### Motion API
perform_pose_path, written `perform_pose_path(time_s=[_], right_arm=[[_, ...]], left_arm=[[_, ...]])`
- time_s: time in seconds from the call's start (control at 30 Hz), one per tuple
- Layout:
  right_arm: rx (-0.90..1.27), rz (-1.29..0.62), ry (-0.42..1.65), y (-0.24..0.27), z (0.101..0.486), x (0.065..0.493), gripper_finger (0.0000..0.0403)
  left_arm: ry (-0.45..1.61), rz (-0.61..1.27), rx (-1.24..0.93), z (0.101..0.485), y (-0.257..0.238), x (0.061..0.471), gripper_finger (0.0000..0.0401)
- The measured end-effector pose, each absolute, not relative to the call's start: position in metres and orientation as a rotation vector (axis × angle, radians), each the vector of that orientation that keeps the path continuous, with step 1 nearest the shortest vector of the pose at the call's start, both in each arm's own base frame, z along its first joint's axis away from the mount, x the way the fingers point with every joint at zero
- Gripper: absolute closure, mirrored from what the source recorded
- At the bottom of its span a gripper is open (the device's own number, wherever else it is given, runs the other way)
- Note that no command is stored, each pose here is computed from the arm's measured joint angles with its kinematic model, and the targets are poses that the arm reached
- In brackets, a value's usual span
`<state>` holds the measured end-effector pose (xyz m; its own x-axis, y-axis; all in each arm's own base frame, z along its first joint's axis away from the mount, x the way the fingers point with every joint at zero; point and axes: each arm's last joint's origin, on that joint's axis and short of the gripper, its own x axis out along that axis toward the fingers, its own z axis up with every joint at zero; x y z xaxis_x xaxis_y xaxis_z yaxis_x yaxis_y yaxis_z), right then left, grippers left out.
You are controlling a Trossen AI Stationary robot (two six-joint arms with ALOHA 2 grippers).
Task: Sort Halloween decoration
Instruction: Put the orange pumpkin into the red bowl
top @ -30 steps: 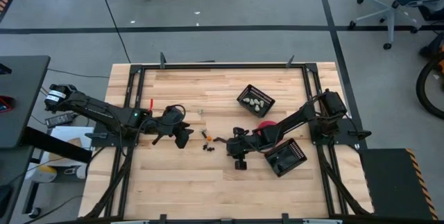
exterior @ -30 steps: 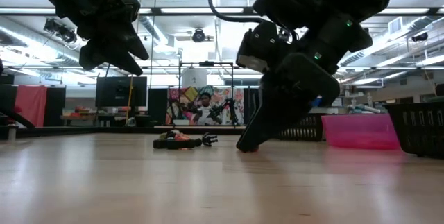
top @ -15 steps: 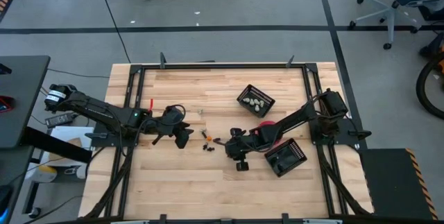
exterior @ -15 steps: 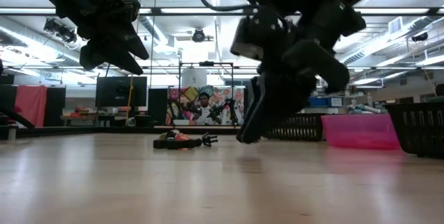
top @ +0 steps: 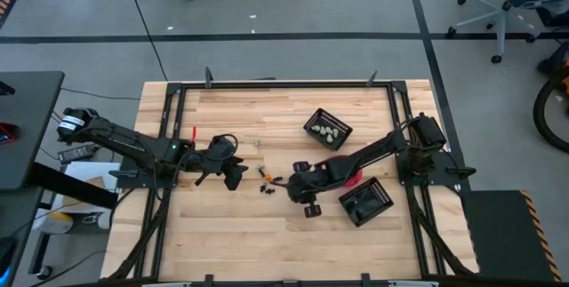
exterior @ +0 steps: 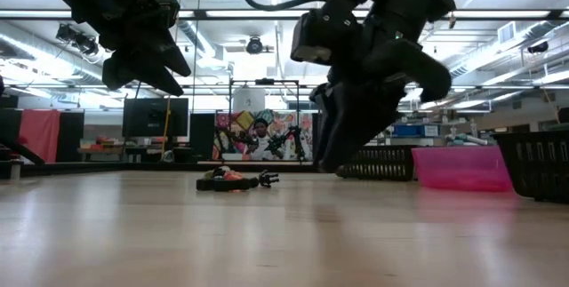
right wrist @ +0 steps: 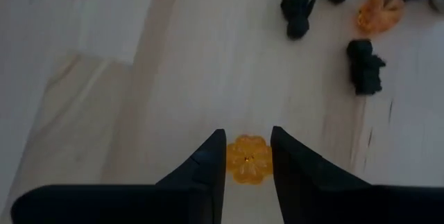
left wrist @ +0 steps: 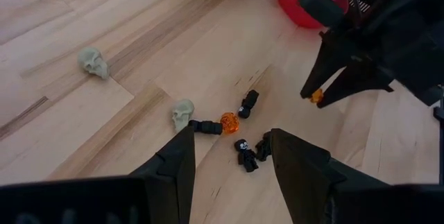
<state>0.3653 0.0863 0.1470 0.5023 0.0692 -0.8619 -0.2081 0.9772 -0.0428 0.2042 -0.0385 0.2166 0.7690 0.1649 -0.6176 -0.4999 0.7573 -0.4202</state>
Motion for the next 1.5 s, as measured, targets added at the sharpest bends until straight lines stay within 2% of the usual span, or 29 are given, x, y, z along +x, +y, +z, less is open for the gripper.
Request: perform_pose_path(time_s=[0.6,0.83,1.03,1.2,1.5], right_arm=[[-0.249,0.171,1.474,0.082,0.202,0.35,0.0304],[-0.275,0.137,1.63,0.075,0.208,0.332,0.0304],[-0.242,0.049,1.633,0.059,0.21,0.313,0.0304],[-0.173,-0.005,1.607,0.045,0.198,0.297,0.0301],[-0.048,-0.122,1.599,0.028,0.165,0.279,0.0254]], left_arm=[[0.59,0.386,-0.611,0.217,-0.038,0.204,0.0239],[0.59,0.386,-0.611,0.217,-0.038,0.204,0.0239],[0.59,0.386,-0.611,0.217,-0.038,0.204,0.0239],[0.589,0.386,-0.611,0.217,-0.038,0.204,0.0239],[0.589,0.386,-0.611,0.217,-0.038,0.204,0.0239]])
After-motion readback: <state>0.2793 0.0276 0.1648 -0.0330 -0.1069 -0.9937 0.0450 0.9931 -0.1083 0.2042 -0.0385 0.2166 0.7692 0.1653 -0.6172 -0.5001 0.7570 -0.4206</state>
